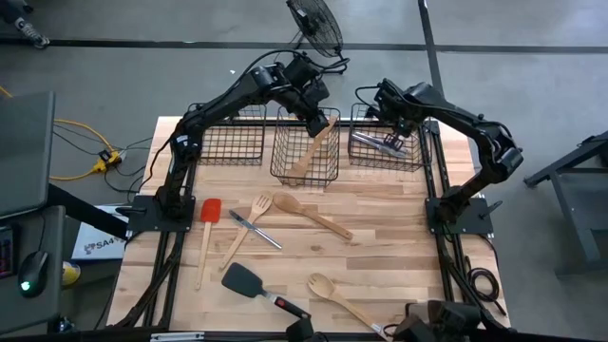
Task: Pick & Place Kitchen Items
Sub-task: Put the silver table knife into the right wire basket
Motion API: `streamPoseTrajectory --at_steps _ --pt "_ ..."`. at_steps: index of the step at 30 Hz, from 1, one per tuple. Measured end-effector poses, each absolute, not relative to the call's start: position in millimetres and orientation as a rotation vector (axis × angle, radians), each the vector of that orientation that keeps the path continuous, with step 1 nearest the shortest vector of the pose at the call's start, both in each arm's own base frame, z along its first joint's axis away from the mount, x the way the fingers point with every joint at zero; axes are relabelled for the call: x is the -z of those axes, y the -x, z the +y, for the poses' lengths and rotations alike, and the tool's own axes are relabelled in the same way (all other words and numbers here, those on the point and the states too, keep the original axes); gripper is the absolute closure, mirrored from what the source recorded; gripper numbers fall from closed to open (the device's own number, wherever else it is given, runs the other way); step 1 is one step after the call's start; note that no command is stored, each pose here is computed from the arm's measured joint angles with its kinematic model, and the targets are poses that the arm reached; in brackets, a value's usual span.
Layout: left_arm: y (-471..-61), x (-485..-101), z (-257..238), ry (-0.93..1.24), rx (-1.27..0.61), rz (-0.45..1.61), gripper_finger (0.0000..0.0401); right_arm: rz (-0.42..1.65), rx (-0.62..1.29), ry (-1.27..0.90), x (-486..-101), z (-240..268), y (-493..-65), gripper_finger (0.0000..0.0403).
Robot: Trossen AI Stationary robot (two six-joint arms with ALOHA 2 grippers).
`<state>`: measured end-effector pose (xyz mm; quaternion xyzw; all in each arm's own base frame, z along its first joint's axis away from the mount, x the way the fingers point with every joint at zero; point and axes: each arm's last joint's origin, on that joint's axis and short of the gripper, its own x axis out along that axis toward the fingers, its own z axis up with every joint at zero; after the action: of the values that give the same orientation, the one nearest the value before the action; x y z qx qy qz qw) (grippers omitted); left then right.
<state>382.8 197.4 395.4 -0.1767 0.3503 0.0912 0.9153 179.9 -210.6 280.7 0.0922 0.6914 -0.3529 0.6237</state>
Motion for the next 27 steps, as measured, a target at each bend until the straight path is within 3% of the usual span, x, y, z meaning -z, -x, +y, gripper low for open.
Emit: streamPoseTrajectory --at_steps 27 --pt "-383.2 -395.7 197.5 0.367 -0.186 0.715 0.0299 1.55 0.835 -0.205 -280.6 -217.4 -179.1 0.039"
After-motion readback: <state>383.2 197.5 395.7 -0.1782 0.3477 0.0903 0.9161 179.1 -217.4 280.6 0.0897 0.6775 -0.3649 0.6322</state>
